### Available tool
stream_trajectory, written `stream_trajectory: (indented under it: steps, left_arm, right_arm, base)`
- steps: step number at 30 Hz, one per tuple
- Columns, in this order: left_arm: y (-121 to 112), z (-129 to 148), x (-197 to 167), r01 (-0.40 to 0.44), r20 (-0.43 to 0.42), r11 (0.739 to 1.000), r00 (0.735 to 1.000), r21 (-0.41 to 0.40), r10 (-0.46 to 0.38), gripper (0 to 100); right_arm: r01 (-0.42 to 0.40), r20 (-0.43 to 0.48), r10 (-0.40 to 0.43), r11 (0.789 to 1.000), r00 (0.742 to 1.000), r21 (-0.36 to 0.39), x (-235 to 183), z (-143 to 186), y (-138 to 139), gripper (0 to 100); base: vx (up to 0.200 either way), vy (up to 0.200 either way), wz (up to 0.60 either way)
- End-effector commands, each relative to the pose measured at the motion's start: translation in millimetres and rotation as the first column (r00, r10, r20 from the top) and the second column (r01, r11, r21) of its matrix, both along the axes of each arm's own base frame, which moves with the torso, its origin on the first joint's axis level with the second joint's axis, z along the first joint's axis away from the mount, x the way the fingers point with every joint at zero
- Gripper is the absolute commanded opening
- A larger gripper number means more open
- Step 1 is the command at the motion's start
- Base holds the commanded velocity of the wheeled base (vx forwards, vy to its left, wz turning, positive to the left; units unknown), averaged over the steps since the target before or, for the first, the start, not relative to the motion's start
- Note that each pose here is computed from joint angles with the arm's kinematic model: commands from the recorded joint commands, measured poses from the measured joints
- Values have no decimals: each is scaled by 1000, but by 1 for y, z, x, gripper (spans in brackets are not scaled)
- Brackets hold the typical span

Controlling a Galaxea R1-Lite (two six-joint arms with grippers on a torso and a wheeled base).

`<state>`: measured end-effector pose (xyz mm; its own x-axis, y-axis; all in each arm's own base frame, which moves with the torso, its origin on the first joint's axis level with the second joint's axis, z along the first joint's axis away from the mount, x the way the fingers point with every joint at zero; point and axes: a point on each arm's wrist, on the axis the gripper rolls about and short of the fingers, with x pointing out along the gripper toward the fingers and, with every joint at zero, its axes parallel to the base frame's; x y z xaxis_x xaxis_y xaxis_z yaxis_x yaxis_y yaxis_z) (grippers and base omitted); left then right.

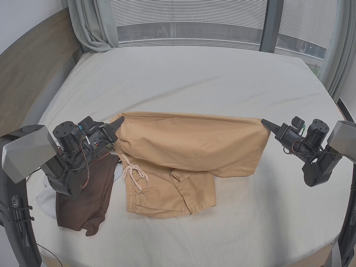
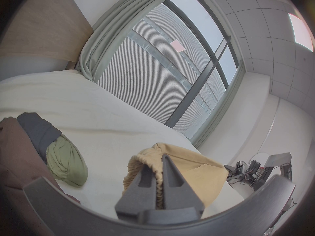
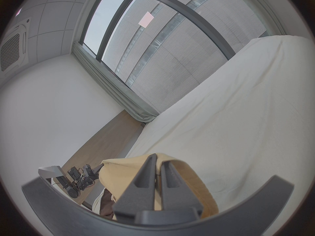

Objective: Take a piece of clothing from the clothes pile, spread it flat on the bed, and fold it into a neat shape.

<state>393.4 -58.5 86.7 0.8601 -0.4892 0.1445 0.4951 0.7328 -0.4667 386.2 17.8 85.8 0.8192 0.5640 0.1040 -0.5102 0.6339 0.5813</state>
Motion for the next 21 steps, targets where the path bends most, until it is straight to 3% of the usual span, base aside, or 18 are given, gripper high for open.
stream_trajectory:
  steps: [1,21]
  left_arm:
    - [-3,-10,8,9,-15,1000,1000,-18,-9,0]
    - [-8,-27,45,-41,21,996,999,-73,43,0]
  right_arm:
    - [-8,-14,8,1000,1000,1,12,-14,3,0]
    - [-1,30,1,1000,1000,5,59,-17,5,0]
  base:
    - [0,0,0]
    - [0,0,0]
